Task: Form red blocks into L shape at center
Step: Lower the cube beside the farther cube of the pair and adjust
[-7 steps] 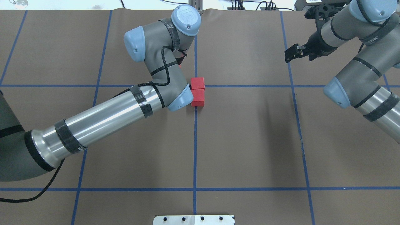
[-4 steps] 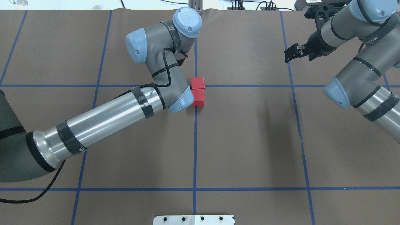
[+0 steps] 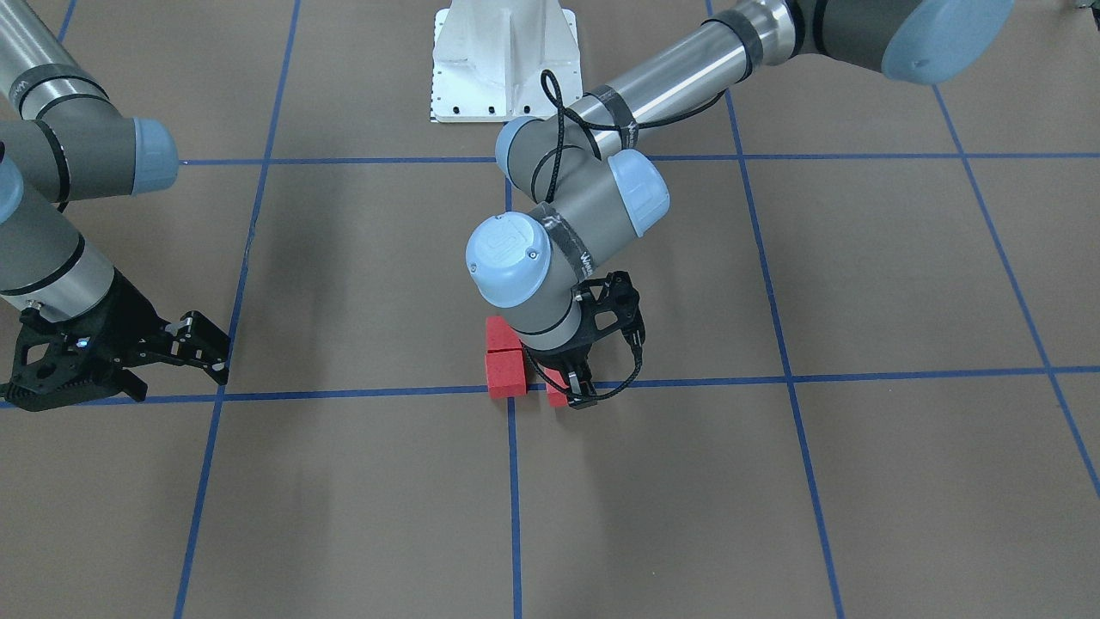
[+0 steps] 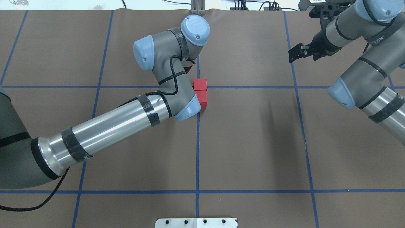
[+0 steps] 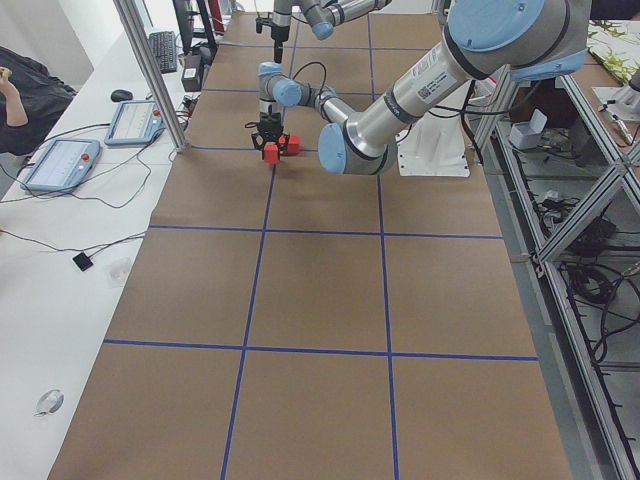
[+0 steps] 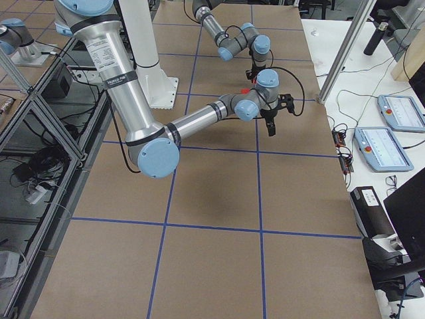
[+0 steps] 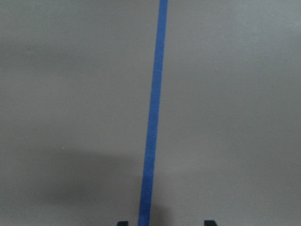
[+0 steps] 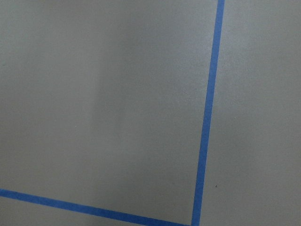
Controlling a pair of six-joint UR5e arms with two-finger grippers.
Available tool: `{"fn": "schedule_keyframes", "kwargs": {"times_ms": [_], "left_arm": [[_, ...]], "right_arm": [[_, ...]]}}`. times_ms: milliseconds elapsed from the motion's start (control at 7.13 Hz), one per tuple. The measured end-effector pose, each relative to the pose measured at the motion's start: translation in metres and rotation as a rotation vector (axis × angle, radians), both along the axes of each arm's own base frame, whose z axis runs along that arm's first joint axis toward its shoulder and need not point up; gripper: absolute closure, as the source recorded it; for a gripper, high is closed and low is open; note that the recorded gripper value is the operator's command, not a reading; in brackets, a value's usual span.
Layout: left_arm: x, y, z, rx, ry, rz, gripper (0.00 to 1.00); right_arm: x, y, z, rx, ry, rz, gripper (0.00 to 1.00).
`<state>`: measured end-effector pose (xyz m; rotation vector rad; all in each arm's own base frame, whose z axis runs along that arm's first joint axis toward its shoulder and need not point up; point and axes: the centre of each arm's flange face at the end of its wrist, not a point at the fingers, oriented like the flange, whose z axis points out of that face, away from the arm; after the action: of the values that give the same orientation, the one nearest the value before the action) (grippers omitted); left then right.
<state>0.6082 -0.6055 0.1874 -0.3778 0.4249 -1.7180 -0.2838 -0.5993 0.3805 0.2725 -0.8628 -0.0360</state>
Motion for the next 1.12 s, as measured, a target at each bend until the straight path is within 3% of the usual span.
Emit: {"fn": "schedule_keyframes", "kwargs": {"times_ms": [1122], "left_arm": [[0.017, 0.019, -0.003, -0.003, 0.005, 0.025, 1.00]], "right_arm": [[0.001, 0.001, 0.001, 0.000, 0.003, 0.003, 0.01]]}}
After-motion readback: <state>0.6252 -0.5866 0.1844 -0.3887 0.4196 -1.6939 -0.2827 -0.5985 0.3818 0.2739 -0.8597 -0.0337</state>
